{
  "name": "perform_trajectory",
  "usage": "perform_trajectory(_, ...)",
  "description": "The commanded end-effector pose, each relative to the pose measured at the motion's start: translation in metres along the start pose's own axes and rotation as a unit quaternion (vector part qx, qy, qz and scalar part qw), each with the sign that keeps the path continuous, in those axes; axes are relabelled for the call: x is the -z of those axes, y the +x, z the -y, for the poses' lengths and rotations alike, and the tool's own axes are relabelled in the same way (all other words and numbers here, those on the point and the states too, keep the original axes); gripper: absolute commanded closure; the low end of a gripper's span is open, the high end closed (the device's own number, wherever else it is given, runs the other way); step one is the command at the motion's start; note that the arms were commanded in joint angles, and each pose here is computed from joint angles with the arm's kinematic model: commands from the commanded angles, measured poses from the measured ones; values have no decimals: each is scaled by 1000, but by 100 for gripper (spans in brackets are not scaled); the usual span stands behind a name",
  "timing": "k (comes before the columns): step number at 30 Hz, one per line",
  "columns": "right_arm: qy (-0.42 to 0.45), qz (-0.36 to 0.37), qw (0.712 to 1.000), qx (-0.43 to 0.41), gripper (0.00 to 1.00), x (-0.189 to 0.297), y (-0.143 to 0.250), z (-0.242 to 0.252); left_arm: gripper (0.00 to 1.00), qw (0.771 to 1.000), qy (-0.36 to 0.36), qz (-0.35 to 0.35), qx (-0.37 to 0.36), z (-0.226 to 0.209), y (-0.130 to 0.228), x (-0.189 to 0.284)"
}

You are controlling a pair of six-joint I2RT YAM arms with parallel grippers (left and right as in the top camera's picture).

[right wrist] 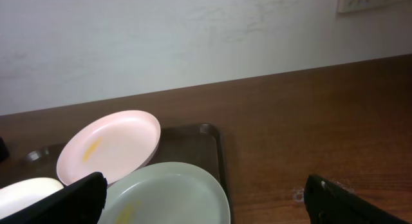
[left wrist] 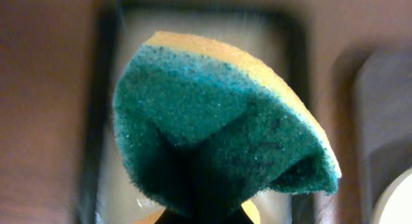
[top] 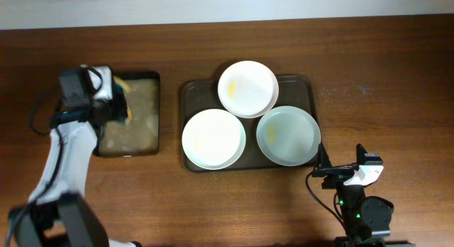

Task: Clean dirty plates on tray and stack at the side

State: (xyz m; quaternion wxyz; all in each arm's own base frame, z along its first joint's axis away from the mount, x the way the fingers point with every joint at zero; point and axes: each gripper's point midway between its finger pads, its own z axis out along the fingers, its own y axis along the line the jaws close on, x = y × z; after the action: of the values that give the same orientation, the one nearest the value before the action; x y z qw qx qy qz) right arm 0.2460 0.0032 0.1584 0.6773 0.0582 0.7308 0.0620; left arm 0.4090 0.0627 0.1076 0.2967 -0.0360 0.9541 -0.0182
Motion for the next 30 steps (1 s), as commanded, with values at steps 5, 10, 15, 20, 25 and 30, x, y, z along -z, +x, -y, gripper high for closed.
perform_trajectory(5,6,-1,1000,5,2,0,3,3,100,978,12,209,-18,19,-117,146)
perform_trajectory(10,6,-1,1000,5,2,0,3,3,100,946,86,309,47,47,-139,241)
perform_trajectory(15,6,-1,1000,5,2,0,3,3,100,939,157,214,221,70,-104,232)
perform_trajectory(20,7,-1,1000,5,2,0,3,3,100,961,182,57,199,130,-51,185)
perform_trajectory(25,6,-1,1000,5,2,0,3,3,100,968,202,-67,133,200,-7,140)
perform_trajectory(30,6,-1,1000,5,2,0,3,3,100,970,161,-166,76,241,42,80)
